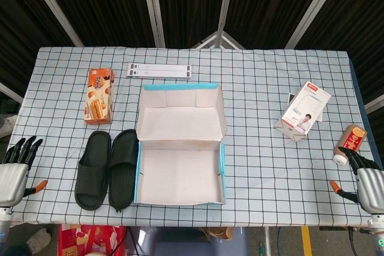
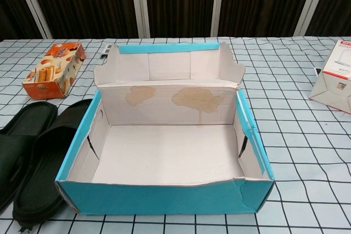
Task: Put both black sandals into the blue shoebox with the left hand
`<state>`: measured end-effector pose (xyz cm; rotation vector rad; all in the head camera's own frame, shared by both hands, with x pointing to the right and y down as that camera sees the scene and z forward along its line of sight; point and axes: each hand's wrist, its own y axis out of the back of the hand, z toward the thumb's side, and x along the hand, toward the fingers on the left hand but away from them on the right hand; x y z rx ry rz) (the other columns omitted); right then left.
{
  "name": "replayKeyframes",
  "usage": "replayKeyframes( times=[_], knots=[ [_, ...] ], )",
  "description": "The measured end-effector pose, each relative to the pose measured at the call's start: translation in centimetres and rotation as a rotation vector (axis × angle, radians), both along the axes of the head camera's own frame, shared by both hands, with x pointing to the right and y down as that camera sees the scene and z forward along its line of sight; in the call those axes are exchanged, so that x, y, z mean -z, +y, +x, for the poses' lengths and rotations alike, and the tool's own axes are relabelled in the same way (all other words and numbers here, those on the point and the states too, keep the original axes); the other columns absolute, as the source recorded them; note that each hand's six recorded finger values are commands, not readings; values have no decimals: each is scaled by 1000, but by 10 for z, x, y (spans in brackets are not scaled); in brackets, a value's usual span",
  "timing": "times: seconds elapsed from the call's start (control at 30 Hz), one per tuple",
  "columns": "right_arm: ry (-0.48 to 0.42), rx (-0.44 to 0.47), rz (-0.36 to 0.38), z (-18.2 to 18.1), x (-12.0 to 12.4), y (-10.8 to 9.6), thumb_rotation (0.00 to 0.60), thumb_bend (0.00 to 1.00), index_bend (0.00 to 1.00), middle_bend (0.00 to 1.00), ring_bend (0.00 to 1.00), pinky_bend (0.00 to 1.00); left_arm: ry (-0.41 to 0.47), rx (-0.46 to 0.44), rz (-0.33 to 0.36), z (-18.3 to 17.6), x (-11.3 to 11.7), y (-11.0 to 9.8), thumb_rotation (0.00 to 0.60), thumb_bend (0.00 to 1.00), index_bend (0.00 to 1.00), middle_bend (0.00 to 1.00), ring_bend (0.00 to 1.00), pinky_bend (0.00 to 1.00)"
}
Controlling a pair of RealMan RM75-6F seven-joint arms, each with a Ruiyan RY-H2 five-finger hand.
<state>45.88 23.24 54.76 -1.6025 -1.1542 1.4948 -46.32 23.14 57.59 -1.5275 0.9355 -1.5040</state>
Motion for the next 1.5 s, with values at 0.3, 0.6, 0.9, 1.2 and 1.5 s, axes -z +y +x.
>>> replayKeyframes(
  times=[0.3, 0.6, 0.9, 1.2, 1.5],
  knots=[
    [-7, -14, 0, 4, 2, 1, 600, 233, 181, 237, 294, 308, 131, -136, -34, 39, -4, 7, 600, 67, 0, 92, 10, 128],
    [-9, -18, 2, 4, 2, 1, 600, 232, 181, 237, 293, 308, 176, -185, -206, 57, -23, 24, 600, 67, 0, 113, 10, 128],
    [-12, -22, 1, 6, 3, 1, 600, 234, 181, 237, 293, 308, 127, -193, -235, 61, -31, 27, 600, 66, 0, 118, 10, 128],
    [-17, -16, -11, 4, 0, 1, 600, 234, 181, 237, 293, 308, 30, -192, -235, 60, -53, 25, 600, 67, 0, 140, 10, 128],
    [-25, -20, -18, 6, -2, 0, 600, 234, 181, 237, 294, 308, 10, -219, -255, 67, -69, 26, 600, 67, 0, 140, 10, 128]
  ],
)
